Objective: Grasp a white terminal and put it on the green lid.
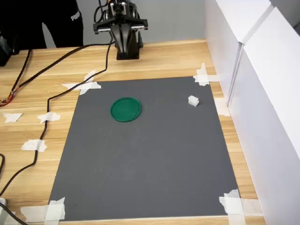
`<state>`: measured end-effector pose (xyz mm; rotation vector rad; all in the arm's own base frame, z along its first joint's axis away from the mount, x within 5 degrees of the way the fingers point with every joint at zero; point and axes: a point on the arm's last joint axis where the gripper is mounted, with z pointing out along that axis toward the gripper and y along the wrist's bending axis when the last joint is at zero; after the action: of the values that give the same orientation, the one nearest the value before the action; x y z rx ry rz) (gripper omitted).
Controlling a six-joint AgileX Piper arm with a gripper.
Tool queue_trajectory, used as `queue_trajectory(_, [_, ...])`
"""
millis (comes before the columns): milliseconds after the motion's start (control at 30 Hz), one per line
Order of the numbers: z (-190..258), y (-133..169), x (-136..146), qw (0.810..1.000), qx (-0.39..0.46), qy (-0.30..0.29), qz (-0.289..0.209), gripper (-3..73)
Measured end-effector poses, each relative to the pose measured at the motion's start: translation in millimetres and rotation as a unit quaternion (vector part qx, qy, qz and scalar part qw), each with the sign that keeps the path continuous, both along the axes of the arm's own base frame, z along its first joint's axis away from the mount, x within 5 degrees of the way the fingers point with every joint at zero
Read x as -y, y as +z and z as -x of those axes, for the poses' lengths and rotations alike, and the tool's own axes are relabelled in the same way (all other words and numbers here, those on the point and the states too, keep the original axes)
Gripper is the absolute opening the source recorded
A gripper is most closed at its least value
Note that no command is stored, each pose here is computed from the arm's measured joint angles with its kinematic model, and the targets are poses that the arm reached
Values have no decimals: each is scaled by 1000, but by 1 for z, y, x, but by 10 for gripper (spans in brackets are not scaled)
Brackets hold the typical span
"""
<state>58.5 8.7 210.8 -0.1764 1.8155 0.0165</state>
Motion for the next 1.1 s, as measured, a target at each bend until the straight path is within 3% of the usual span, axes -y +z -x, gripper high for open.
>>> queue_trajectory(600, [0, -1, 0, 1000, -2, 0, 0, -16])
queue_trajectory(800, [-7, -3, 0, 999, -40, 0, 1, -16])
queue_trajectory(1100, [-32, 33, -2, 995, -100, 8, 3, -16])
